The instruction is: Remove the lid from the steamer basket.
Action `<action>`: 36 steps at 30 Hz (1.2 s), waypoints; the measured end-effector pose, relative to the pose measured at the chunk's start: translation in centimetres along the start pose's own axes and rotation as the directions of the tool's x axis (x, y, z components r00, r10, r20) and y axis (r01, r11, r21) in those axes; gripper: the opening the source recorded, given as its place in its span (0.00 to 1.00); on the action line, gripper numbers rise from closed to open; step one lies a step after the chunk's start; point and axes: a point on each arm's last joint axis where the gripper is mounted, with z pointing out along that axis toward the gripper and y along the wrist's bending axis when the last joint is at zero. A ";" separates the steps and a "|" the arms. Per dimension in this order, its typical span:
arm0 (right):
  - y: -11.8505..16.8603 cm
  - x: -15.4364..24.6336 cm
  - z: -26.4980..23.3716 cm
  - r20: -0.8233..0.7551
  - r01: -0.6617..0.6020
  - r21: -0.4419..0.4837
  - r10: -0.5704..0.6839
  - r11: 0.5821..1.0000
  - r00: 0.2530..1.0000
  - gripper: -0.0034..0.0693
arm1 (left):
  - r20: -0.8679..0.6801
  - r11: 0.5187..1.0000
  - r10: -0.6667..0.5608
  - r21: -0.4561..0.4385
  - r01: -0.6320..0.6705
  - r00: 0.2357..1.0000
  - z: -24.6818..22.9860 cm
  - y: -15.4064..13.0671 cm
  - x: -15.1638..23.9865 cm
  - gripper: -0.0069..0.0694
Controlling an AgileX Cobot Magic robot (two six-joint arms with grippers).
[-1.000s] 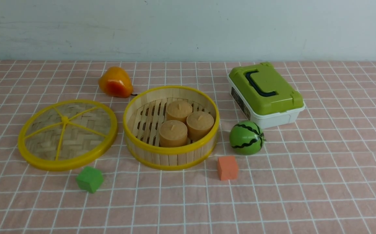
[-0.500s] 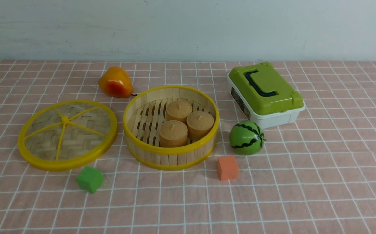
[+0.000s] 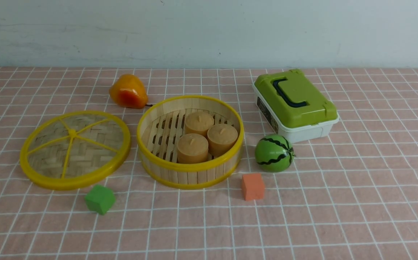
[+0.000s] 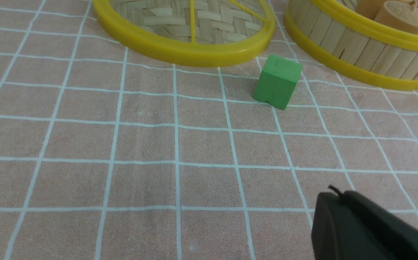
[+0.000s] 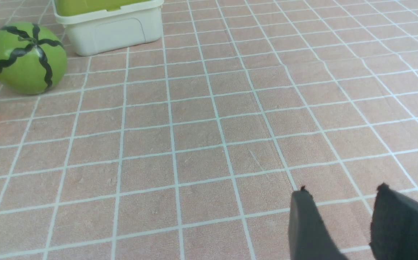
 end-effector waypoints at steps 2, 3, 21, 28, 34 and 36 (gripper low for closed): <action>0.0 0.0 0.0 0.000 0.000 0.000 0.000 1.000 1.000 0.38 | 0.000 1.000 0.000 0.000 0.000 1.000 0.0 0.0 0.0 0.07; 0.0 0.0 0.0 0.000 0.000 0.000 0.000 1.000 1.000 0.38 | 0.000 1.000 0.000 0.000 0.000 1.000 0.0 0.0 0.0 0.07; 0.0 0.0 0.0 0.000 0.000 0.000 0.000 1.000 1.000 0.38 | 0.000 1.000 0.001 0.000 -0.001 1.000 0.0 0.0 0.0 0.10; 0.0 0.0 0.0 0.000 0.000 0.000 0.000 1.000 1.000 0.38 | 0.000 1.000 0.001 0.000 -0.001 1.000 0.0 0.0 0.0 0.11; 0.0 0.0 0.0 0.000 0.000 0.000 0.000 1.000 1.000 0.38 | 0.000 1.000 0.001 0.000 -0.001 1.000 0.0 0.0 0.0 0.12; 0.0 0.0 0.0 0.000 0.000 0.000 0.000 1.000 1.000 0.38 | 0.000 1.000 0.001 0.000 -0.001 1.000 0.0 0.0 0.0 0.12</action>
